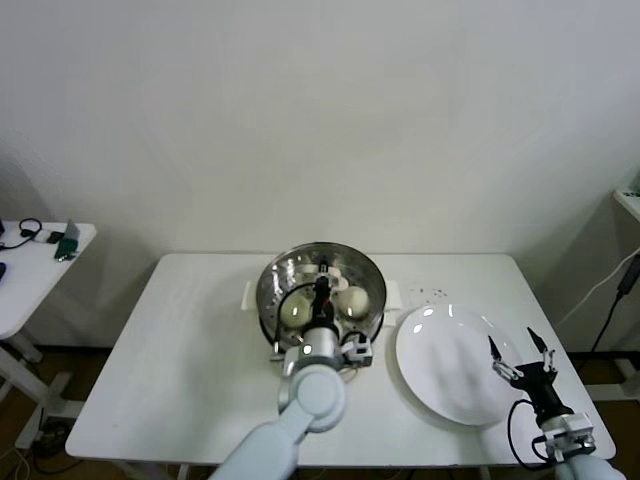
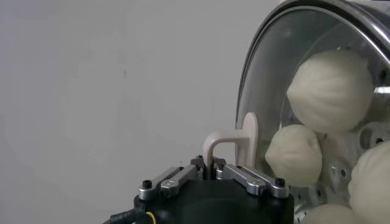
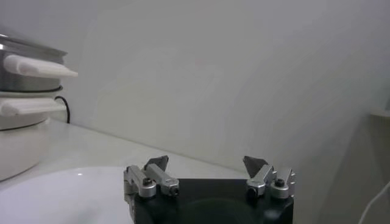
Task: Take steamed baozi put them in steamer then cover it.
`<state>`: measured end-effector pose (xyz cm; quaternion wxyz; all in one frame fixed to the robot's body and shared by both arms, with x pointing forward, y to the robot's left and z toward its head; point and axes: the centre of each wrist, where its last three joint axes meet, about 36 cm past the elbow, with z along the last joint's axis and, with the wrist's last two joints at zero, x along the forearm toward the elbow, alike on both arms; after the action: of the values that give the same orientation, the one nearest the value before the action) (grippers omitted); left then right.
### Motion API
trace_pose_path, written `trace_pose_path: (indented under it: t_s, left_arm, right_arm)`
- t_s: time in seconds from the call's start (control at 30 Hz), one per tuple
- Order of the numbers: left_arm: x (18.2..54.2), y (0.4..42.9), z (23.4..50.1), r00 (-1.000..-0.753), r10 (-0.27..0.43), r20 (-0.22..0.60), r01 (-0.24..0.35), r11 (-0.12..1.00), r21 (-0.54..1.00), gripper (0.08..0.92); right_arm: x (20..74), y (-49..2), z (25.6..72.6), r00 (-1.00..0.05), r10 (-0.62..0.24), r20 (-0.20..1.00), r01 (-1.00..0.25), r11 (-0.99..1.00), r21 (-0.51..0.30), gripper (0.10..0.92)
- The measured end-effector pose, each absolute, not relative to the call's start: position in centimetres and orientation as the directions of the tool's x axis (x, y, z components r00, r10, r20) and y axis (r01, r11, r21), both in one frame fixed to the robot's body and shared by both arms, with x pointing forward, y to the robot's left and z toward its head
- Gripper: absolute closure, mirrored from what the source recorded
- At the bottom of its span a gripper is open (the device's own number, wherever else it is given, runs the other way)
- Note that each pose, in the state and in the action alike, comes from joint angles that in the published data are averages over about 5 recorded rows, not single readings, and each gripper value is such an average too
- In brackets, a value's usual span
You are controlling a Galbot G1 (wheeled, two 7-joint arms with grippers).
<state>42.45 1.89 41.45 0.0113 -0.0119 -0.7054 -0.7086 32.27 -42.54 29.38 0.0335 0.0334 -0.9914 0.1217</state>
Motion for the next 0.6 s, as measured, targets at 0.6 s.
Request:
trace_pose_path:
  t_s: [0.6]
  left_arm:
    - [41.9,3.0,42.3,-0.999,0.012,0.042,0.043,0.041,0.998,0.577]
  right_arm:
    - [32.2,-42.7,29.9,-0.995,-0.044,0.092,-0.063,0.973,-0.224,0.2]
